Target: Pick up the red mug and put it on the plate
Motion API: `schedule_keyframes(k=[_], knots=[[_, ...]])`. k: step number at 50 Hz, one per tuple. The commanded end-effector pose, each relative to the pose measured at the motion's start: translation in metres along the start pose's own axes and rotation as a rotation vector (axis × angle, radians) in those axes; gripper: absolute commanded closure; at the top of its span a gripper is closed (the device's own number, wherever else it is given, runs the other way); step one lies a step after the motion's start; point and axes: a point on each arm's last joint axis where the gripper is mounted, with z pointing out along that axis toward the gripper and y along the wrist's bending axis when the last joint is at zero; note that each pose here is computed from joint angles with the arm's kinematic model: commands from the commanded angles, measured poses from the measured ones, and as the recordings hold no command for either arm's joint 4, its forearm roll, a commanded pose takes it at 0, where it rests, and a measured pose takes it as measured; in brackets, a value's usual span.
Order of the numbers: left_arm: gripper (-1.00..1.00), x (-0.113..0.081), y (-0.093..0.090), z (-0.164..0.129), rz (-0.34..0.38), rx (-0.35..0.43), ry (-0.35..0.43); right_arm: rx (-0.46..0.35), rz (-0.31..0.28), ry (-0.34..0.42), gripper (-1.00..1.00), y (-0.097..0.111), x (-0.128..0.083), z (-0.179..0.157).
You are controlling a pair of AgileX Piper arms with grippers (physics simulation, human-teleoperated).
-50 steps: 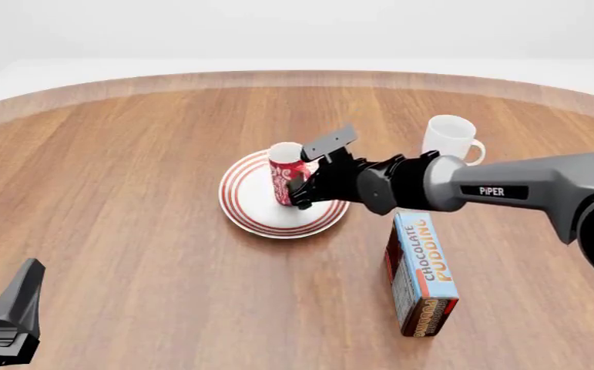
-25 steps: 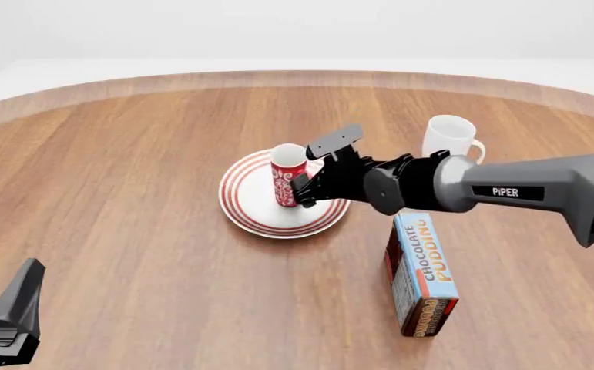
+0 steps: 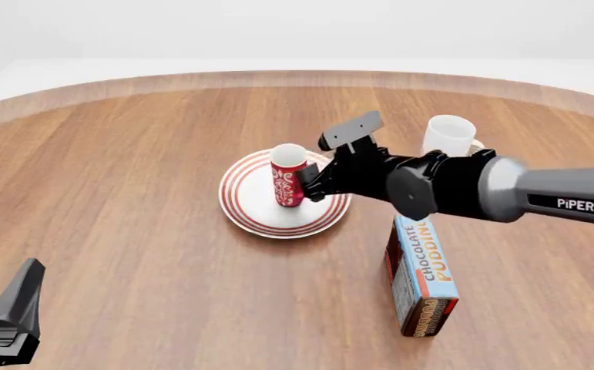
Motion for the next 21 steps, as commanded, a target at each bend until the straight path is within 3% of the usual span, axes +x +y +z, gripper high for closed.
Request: schedule_keyframes(k=[1,21], knots=[[-1.00,0.000,0.000,0.000,0.000,0.000,0.000,0.001,-0.003,-0.033,-1.00,0.000,-0.005,-0.028],[-1.00,0.000,0.000,0.000,0.000,0.000,0.000,0.006,-0.032,-0.107,-1.00,-0.001,-0.025,-0.078]])
